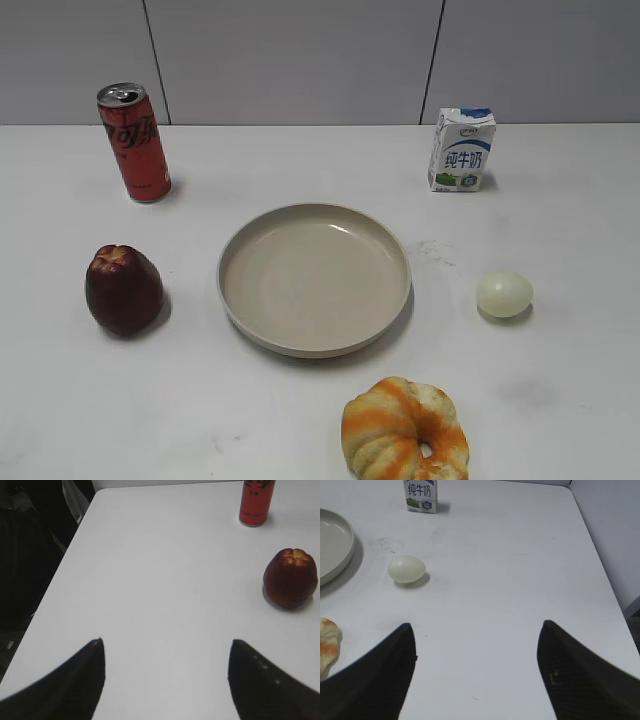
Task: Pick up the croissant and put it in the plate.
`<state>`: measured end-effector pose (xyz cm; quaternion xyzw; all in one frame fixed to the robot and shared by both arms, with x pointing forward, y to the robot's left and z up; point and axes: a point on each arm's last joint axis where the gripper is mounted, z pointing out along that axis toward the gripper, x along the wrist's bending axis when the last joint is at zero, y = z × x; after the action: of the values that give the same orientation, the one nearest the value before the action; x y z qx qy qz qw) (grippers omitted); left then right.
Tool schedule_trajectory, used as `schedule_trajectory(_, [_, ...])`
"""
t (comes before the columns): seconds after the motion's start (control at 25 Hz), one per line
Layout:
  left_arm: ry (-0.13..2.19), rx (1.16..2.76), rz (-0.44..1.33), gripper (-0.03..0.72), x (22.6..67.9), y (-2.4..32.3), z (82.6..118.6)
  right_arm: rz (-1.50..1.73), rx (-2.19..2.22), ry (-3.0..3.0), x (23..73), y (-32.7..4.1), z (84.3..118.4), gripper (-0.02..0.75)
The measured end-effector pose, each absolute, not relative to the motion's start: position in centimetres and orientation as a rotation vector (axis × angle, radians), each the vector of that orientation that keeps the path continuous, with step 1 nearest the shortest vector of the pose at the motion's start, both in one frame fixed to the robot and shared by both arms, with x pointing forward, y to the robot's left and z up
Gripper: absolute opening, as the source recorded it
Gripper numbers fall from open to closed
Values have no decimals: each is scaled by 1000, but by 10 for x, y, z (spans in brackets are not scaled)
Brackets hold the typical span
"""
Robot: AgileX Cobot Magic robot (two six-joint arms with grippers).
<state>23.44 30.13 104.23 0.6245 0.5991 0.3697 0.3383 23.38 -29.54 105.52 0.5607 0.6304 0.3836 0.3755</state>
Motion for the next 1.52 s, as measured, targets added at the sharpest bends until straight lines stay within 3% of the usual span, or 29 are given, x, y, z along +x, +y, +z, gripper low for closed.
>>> schedule_trajectory(0.44, [1561,1627,963,584,234,301,1042,910,1477,1666,249,-297,1058,571])
schedule_trajectory(0.72, [1561,1627,963,584,234,301,1042,868,1645,1933,318,-282,1060,571])
schedule_trajectory(1.04, [1561,1627,963,584,234,301,1042,744,1797,2311,412,-263,1039,571])
schedule_trajectory(1.28, [1561,1627,963,584,234,301,1042,643,1672,2574,466,-223,1022,552])
schedule_trajectory(1.52, [1561,1627,963,584,234,301,1042,462,1294,2887,478,-149,995,549])
